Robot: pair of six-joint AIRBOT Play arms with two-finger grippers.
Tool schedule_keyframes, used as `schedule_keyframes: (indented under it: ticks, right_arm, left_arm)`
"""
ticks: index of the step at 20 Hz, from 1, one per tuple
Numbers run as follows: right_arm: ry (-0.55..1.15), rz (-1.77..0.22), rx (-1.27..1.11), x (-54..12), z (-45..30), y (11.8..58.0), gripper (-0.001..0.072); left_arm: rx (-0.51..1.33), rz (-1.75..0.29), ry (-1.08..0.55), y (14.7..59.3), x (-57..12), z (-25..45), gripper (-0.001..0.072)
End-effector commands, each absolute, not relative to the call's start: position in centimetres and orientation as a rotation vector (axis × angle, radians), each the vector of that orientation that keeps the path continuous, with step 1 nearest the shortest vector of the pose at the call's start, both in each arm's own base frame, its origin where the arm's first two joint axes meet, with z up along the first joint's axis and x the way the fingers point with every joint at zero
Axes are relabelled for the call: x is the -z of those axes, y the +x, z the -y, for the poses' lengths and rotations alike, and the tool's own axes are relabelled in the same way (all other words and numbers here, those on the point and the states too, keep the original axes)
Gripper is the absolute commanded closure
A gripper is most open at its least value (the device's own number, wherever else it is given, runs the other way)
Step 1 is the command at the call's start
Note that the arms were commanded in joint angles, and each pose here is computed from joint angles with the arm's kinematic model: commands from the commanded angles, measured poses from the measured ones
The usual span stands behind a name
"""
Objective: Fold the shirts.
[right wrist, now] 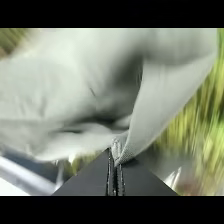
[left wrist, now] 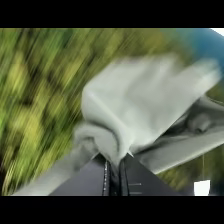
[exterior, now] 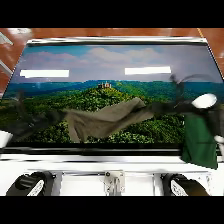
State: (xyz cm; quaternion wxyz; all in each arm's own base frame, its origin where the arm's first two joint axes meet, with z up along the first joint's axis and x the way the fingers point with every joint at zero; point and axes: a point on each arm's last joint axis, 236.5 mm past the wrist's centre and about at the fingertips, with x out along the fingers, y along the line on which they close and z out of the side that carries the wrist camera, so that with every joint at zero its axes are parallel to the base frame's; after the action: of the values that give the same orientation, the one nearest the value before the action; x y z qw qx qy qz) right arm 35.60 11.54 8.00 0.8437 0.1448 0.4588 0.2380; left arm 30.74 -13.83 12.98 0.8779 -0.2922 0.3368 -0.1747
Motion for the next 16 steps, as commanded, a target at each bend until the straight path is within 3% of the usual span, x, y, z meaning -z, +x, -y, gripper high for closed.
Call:
schedule_keyframes:
  ticks: [1, 4, 7, 11, 16]
  right_arm:
    - [0.069, -0.398, -0.426, -29.5, -8.4, 34.7, 0.0644]
    - [0.003, 0.091, -0.241, -47.7, -4.9, 27.3, 0.0644]
    - [0.012, 0.273, -0.241, -54.5, -5.8, 20.5, 0.0644]
    - [0.069, 0.267, -0.272, -55.1, -6.7, 18.4, 0.0644]
    - [0.092, -0.021, -0.308, -48.6, -7.8, 19.0, 0.0644]
  left_arm:
    - [0.458, -0.265, -0.436, 31.7, -31.1, 12.5, 0.0661]
    - [0.416, 0.184, -0.293, 25.8, -49.5, 8.8, 0.0661]
    - [0.367, 0.420, -0.208, 18.4, -58.1, 7.3, 0.0661]
    - [0.398, 0.392, -0.154, 15.0, -57.9, 8.5, 0.0661]
    - [0.365, 0.222, -0.080, 14.7, -53.6, 8.6, 0.0661]
